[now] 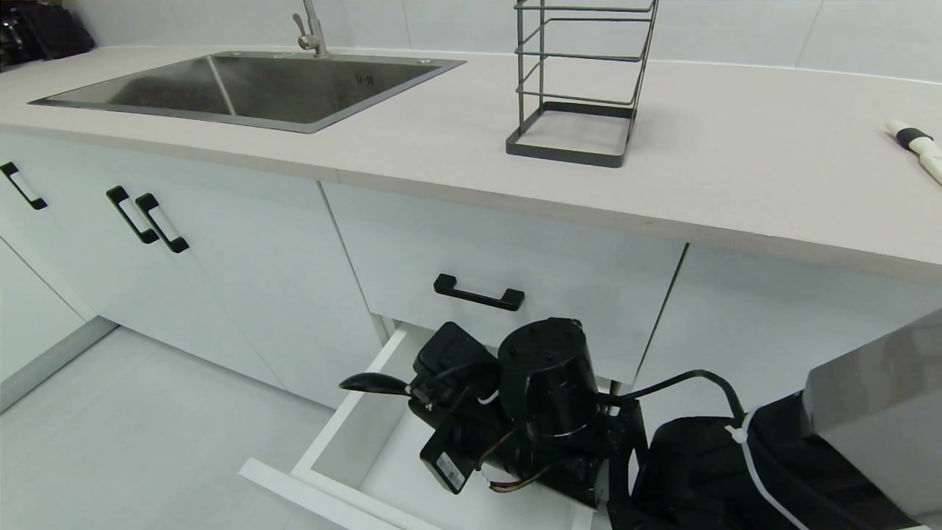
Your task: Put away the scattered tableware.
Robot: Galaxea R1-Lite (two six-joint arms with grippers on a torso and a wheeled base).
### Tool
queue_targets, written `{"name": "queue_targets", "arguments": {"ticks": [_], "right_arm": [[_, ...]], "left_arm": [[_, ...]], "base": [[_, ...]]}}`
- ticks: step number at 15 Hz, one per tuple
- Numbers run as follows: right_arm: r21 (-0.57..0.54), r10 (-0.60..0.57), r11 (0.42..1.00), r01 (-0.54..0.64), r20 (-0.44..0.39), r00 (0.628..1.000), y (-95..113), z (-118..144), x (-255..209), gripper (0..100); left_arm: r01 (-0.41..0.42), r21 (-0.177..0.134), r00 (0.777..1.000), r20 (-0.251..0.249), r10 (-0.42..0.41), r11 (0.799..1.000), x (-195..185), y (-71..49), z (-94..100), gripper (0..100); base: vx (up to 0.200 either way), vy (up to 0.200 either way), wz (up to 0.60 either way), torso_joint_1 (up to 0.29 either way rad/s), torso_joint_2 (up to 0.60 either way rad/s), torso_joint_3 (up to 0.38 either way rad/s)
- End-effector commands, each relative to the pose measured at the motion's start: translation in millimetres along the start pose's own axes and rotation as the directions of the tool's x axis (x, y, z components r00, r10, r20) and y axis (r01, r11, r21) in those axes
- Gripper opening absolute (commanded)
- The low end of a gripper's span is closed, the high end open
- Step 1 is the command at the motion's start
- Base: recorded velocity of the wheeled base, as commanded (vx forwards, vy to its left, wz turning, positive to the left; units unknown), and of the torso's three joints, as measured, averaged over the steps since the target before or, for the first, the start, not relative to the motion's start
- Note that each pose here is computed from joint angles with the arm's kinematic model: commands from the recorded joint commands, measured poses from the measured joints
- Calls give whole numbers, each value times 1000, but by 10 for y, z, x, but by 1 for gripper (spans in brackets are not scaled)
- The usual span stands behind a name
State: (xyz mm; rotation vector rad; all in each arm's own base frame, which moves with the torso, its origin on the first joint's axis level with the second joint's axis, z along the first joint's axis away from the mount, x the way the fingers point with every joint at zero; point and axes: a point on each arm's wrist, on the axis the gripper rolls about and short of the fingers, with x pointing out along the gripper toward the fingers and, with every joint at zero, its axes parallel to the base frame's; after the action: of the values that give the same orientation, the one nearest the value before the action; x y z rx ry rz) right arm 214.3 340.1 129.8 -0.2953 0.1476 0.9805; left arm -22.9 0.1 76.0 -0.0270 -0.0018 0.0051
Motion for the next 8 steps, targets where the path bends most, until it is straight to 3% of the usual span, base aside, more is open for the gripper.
{"name": "queue_targets", "arguments": {"ticks": [1, 5, 8], "right_arm": [[3, -38, 999, 39, -41, 998, -78, -109, 100, 0], [7, -128, 992, 129, -99, 987, -272, -235, 206, 0], [0, -142, 990, 143, -134, 981, -264, -384, 335, 0]], "left_arm": [[-1, -1, 1000, 0, 1, 1000, 0, 0, 0, 100], [-1, 1, 1000, 0, 1, 1000, 0, 0, 0, 100], [-1, -1, 1000, 0, 1, 1000, 0, 0, 0, 100]], "base": [[0, 0, 0, 0, 0, 0], [0, 0, 0, 0, 0, 0], [0, 0, 0, 0, 0, 0]]}}
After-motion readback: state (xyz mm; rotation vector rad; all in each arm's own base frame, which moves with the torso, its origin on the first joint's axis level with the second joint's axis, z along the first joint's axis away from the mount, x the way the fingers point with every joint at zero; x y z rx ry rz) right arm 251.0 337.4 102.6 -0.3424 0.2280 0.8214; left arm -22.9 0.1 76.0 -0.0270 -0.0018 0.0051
